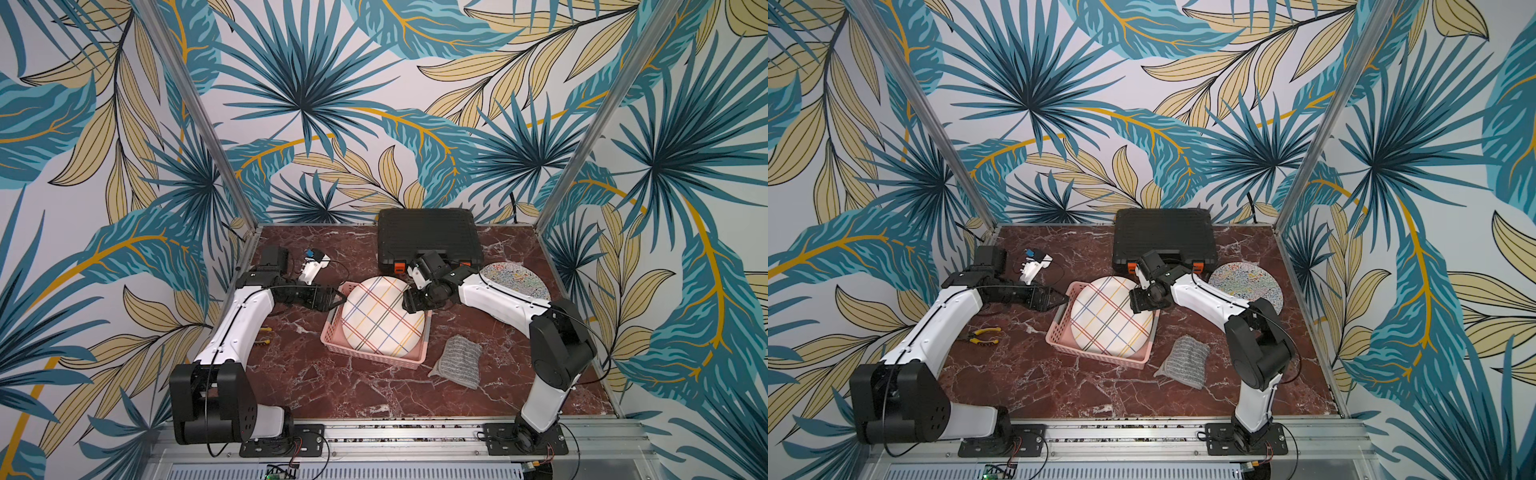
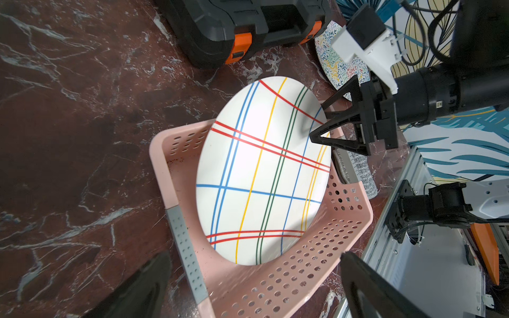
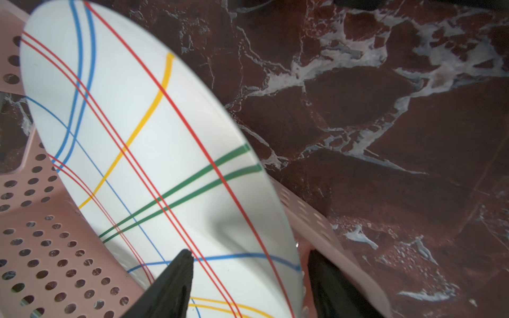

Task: Wipe the wet plate dry
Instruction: Pick up the plate from the bin.

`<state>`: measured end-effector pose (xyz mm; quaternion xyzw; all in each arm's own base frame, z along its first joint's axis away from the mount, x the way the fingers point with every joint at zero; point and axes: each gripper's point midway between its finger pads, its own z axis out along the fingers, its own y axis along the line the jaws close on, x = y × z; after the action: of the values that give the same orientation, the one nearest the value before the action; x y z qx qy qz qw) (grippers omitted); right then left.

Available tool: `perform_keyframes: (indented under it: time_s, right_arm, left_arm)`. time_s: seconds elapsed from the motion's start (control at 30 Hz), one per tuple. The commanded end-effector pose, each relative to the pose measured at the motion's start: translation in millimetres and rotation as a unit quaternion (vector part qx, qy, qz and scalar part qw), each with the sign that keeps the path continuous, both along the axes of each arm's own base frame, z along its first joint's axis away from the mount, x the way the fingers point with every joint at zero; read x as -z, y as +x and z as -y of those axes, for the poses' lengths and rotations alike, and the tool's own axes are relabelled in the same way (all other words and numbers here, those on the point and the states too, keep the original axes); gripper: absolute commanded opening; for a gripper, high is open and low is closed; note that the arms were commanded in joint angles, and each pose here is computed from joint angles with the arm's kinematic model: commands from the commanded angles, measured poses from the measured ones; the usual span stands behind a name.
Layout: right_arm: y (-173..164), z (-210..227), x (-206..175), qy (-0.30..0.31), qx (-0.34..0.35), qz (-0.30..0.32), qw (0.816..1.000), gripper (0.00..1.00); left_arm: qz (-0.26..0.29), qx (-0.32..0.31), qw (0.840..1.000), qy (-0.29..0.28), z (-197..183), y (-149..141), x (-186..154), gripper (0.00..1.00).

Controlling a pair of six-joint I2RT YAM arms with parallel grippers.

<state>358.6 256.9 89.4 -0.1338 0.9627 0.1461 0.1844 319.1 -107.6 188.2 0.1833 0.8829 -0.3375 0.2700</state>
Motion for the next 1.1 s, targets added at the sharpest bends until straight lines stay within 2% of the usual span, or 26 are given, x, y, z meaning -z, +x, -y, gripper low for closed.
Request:
perform_keyframes:
  time_s: [0.0,0.17,0.27,0.37,0.4,0.43,0.53,0.67,0.87,1.07]
  right_arm:
    - [1,-2,14,-0.006,0.002,-0.014,1.000,0.70]
    - [4,-21,14,0.040,-0.009,-0.009,0.999,0.65]
    - [8,-27,10,0.058,-0.009,0.004,0.998,0.51]
    - [11,-29,6,0.069,-0.007,0.018,0.997,0.31]
    - [11,-29,3,0.073,-0.006,0.023,0.997,0.27]
    - [12,-30,-1,0.078,-0.008,0.028,0.997,0.17]
    - [9,-30,-12,0.089,-0.013,0.037,0.995,0.06]
    - [3,-29,-35,0.107,-0.023,0.058,0.992,0.00]
    - [-11,-29,-87,0.168,-0.037,0.091,0.981,0.00]
    - [-18,-26,-141,0.285,-0.035,0.113,0.951,0.00]
  left_arm:
    - [0.000,0.004,1.000,-0.008,1,-2,0,1.00]
    - [-0.001,0.005,1.000,-0.010,1,-2,0,1.00]
    - [-0.002,0.005,1.000,-0.012,1,-2,0,1.00]
    - [-0.003,0.005,1.000,-0.013,2,-2,1,1.00]
    - [-0.003,0.006,1.000,-0.013,2,-2,1,1.00]
    - [-0.005,0.005,1.000,-0.013,2,-2,2,1.00]
    - [-0.005,0.002,1.000,-0.012,1,-2,4,1.00]
    - [-0.001,-0.004,1.000,-0.011,0,1,2,1.00]
    - [0.011,-0.037,0.999,0.008,-8,9,4,1.00]
    - [0.008,-0.043,0.999,-0.001,-7,11,5,1.00]
